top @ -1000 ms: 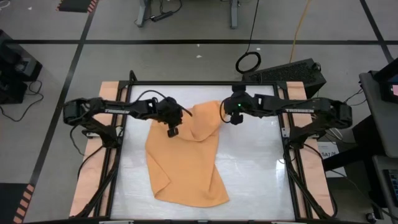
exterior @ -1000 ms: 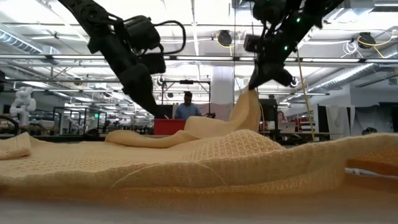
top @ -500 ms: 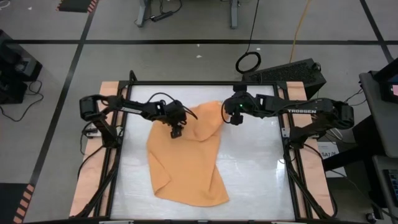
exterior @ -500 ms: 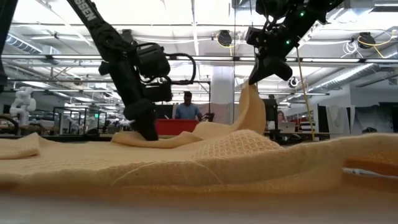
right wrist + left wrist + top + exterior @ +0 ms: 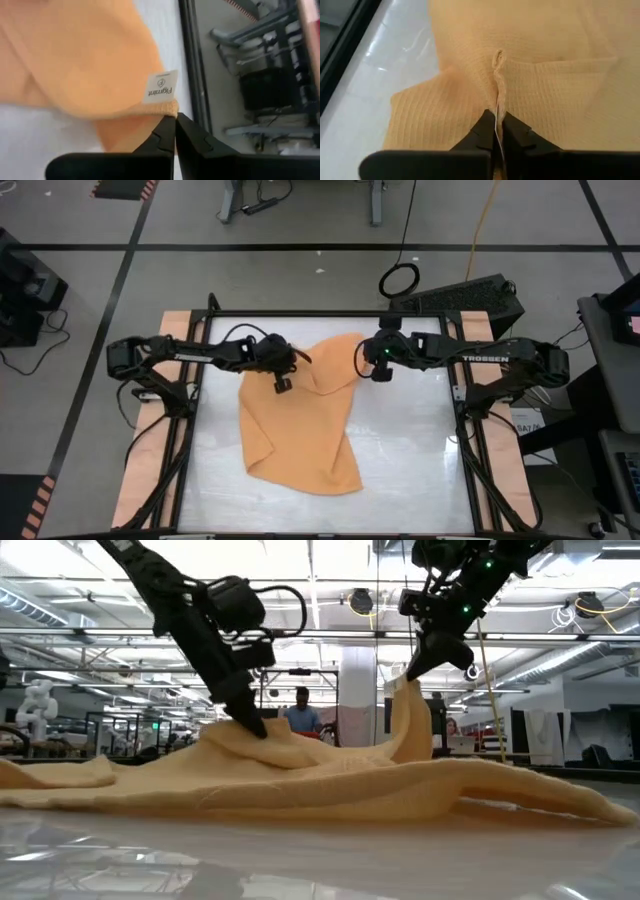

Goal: Roll towel
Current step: Roll the yellow towel

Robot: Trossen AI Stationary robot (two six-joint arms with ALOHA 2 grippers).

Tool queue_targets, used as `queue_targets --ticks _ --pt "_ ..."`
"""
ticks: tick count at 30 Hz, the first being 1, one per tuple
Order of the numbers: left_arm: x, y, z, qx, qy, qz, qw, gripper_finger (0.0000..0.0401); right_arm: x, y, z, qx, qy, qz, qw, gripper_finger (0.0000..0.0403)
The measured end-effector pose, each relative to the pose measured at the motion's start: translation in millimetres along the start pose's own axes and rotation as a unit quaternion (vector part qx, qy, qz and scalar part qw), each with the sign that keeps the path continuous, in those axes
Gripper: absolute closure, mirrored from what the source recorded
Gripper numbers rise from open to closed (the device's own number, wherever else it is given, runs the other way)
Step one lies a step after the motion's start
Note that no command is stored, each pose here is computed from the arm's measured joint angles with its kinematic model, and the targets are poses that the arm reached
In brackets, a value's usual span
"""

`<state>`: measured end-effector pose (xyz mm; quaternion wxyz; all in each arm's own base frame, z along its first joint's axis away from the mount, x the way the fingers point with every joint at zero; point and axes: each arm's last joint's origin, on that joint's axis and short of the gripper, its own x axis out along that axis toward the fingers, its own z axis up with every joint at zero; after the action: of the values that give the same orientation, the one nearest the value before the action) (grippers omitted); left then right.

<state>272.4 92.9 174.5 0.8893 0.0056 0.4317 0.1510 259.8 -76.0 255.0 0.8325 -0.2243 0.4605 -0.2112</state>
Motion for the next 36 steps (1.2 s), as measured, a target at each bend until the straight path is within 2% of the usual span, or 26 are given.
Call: queue_targets --ticks 2,6,9,13,18,22,28,36 --pt "-1 0 -2 -0.009 0.009 -0.002 1.0 0.0366 0 3 -4 0.017 0.013 0.026 0.999 0.0403" --pt "2 -2 -5 0.003 0.023 -0.011 1.0 0.0304 -1 8 -5 0.061 0.011 0.085 0.994 0.0403" --pt "7 -5 -5 0.026 0.025 -0.016 0.999 0.0261 -4 14 -3 0.065 0.009 0.095 0.993 0.0403" --pt "13 -5 1 0.057 -0.009 -0.009 0.998 0.0228 -7 19 0 0.057 -0.002 0.1 0.993 0.0403" --pt "23 3 2 0.066 -0.026 0.011 0.997 0.0221 -9 22 3 0.055 -0.012 0.1 0.993 0.0403" --pt "31 10 -3 0.059 -0.009 0.014 0.998 0.0221 -9 23 4 0.054 -0.015 0.1 0.993 0.0403" --pt "45 21 -11 0.063 -0.012 -0.041 0.997 0.0221 -9 22 4 0.055 -0.018 0.1 0.993 0.0403" --pt "59 28 -16 0.071 -0.004 -0.024 0.997 0.0224 -9 22 6 0.054 -0.026 0.099 0.993 0.0403"
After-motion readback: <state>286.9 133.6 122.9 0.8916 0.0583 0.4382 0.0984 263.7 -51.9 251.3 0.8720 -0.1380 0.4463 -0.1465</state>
